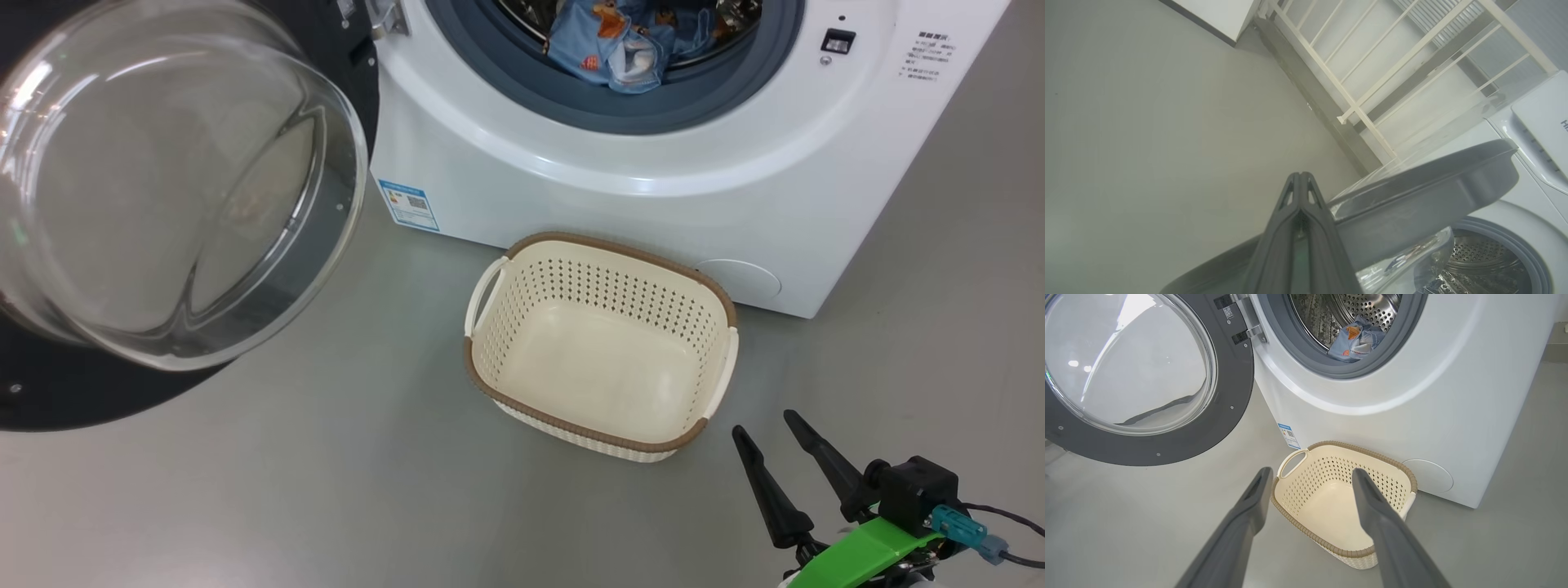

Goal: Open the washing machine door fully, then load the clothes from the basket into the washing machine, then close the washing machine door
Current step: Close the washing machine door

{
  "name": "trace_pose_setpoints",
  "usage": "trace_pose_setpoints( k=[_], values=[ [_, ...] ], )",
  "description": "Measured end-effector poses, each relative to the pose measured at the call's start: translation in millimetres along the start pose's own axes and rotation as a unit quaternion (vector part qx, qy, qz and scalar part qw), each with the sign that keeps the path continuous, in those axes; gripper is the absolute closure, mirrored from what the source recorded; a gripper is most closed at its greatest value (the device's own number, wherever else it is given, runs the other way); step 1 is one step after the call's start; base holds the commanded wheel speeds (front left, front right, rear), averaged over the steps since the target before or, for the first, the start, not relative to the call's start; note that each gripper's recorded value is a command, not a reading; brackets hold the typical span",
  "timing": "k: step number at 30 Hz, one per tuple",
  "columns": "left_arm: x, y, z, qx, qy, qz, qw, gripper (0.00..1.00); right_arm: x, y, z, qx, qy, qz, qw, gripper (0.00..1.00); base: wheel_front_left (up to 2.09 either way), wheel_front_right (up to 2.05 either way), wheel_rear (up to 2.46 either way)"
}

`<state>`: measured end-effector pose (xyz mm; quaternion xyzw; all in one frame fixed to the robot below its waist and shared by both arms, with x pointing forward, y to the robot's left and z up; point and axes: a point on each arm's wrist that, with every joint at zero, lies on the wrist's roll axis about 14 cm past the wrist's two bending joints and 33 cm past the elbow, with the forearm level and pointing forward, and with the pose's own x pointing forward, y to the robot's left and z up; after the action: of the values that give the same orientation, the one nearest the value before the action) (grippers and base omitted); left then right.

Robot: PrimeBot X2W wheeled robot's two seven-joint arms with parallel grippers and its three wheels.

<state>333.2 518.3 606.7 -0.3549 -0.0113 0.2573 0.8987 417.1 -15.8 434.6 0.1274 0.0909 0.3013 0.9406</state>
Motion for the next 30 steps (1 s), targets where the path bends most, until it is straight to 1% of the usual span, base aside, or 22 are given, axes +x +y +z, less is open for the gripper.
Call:
trace_pose_setpoints(
  k=[3,12,18,26,30],
  values=[
    [5,7,-18,0.0,0.038,0.016,0.999,1.0,-1,-4,-3,-0.001,0.003,-0.004,1.0,0.0,0.0,0.0,0.0],
    [6,5,-30,-0.017,0.089,0.012,0.996,1.0,-5,-7,2,-0.002,-0.004,-0.015,1.0,0.0,0.0,0.0,0.0],
    [-3,-5,-36,-0.02,0.127,-0.014,0.992,1.0,-6,-6,10,-0.005,-0.015,-0.018,1.0,0.0,0.0,0.0,0.0],
    [-23,-16,-51,-0.027,0.186,-0.051,0.981,1.0,-9,-5,21,-0.014,-0.028,-0.02,0.999,0.0,0.0,0.0,0.0],
    [-31,-22,-60,-0.018,0.211,-0.067,0.975,1.0,-14,-6,20,-0.014,-0.025,-0.025,0.999,0.0,0.0,0.0,0.0]
  ],
)
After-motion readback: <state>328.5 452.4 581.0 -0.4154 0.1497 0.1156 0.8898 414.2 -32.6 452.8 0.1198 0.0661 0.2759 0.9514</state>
